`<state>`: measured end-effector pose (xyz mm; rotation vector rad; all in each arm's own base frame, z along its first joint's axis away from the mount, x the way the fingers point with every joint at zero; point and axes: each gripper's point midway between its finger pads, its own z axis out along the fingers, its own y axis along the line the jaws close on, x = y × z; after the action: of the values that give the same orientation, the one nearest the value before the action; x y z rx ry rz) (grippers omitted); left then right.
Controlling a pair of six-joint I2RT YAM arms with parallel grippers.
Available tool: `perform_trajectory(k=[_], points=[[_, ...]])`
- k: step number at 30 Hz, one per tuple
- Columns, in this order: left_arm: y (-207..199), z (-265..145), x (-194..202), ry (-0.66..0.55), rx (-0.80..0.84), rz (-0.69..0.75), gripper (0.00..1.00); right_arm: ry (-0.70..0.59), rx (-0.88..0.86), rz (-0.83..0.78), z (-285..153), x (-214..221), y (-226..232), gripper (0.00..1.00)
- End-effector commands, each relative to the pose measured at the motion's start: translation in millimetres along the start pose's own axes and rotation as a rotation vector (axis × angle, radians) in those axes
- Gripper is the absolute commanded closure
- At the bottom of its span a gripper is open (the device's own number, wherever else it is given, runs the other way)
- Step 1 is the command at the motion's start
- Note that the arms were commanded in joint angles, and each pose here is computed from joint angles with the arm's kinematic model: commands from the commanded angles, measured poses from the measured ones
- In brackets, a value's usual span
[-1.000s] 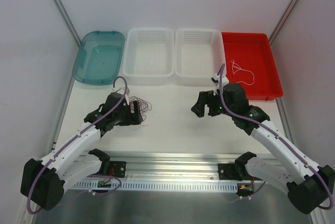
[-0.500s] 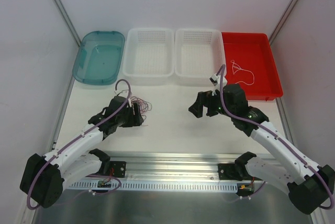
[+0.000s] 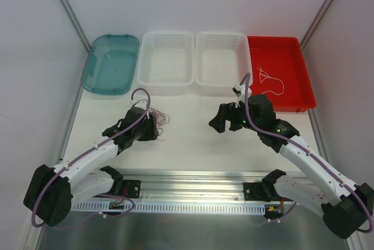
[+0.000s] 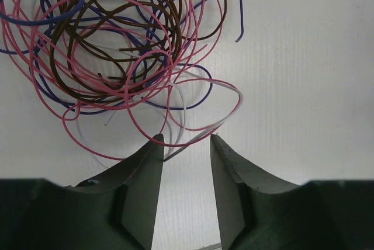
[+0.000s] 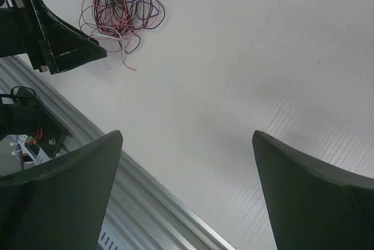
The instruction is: Untangle the cables
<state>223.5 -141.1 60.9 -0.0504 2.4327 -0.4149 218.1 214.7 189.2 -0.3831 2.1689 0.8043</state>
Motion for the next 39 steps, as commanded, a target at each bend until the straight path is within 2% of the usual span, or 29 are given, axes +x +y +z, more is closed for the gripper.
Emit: perform_trajectory(k=[1,2,6,12,16,19,25,30,39], points=[[-3,3,-2,-0.017,0.007,0.026,0.64,-0.051,-0.058,-0.003,-3,-15,16,0.02],[-5,2,-4,-0.022,0.017,0.029,0.77,-0.049,-0.059,-0.003,-3,-15,16,0.02],[-21,-7,-5,-0.026,0.097,0.028,1.0,-0.046,-0.06,-0.001,-3,-14,17,0.02],[-67,-35,-10,0.015,0.298,0.01,1.0,-0.05,-0.065,0.006,-3,-15,18,0.02],[-104,-62,-30,0.007,0.418,0.045,1.0,-0.055,-0.09,0.005,-5,-17,24,0.02],[-140,-93,-64,-0.049,0.509,0.074,1.0,-0.055,-0.124,-0.007,-8,-19,33,0.03],[-169,-107,-95,-0.077,0.538,0.038,1.0,-0.08,-0.252,-0.077,-15,-26,65,0.07],[-181,-97,-91,-0.022,0.529,-0.016,1.0,-0.126,-0.328,-0.131,-14,-36,89,0.09],[-193,-100,-90,-0.006,0.528,-0.085,1.0,-0.189,-0.395,-0.225,12,-48,119,0.11]])
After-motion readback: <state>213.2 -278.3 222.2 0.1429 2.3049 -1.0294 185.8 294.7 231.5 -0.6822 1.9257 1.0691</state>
